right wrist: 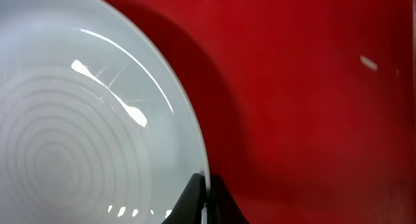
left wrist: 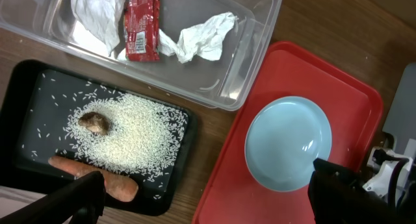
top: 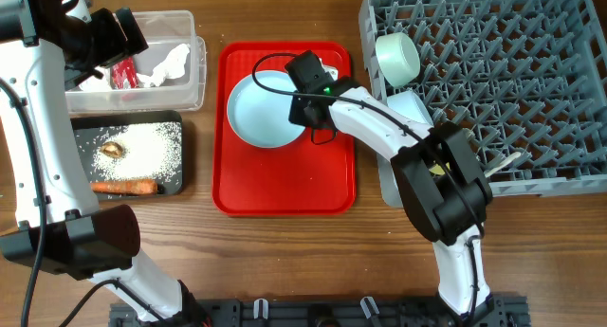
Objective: Sort waste into correct bins and load items into the dishwasher rack
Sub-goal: 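Lift the plate and stand it upright in the back of the rack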
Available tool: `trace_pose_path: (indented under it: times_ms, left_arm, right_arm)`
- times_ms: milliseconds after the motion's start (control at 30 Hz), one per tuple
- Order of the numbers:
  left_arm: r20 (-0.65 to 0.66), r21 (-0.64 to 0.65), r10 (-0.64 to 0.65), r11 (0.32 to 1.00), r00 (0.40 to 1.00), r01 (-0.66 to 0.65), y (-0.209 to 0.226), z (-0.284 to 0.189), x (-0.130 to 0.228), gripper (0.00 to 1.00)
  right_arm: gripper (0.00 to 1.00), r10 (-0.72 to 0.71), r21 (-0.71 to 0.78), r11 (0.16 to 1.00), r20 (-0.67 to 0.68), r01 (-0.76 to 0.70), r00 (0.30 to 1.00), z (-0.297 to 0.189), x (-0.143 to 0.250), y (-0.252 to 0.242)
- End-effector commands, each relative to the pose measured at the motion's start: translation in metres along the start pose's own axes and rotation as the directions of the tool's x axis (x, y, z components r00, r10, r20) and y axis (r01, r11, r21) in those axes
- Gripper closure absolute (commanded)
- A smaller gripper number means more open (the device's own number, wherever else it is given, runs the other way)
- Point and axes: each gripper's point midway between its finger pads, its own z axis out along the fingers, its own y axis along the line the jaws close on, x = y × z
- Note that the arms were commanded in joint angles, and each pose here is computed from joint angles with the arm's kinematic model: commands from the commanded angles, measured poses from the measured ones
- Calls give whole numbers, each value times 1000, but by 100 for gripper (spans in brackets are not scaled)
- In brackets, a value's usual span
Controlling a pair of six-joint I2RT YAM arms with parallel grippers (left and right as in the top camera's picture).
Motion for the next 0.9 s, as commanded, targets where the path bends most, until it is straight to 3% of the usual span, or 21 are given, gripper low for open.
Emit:
trace_pose_path:
  times_ms: [0,67,100,200,400,533,667,733,867]
  left_arm:
    - [8,-6,-16,1000,1000,16,2,-2,-2,0]
    - [8,-6,-16,1000,1000,16,2,-2,-2,0]
    - [8,-5,-16,1000,1000,16,2,-2,-2,0]
    - [8,-5,-16,1000,1000,16,2,-2,-2,0]
    - [8,-5,-16,1000,1000,16,2,-2,-2,0]
    - [8,-5,-16,1000,1000,16,2,-2,-2,0]
    - [8,-6,-16,1000,1000,16,2,-2,-2,0]
    - [8,-6,-16,1000,1000,16,2,-2,-2,0]
    - [8,-5,-16,1000,1000,16,2,-2,-2,0]
  right_arm:
    - [96,-111,20,994,-36,112,993,-20,4,-15]
    - [96,-264,-21,964,47,265,963,-72,-18,-10]
    - [96,-344,29,939,125,343,931,-112,-33,-16]
    - [96,-421,168,907,314,387,851,-208,-62,-36]
    - [96,-417,413,891,577,190,702,-345,-97,-98]
    - [96,-403,565,825,592,-3,698,-380,-112,-164]
    - [96,-358,627,767,596,-137,719,-391,-133,-223]
    - [96,-397,702,702,524,-119,753,-380,-148,-250]
    - [96,-496,811,583,307,50,812,-316,-175,-265]
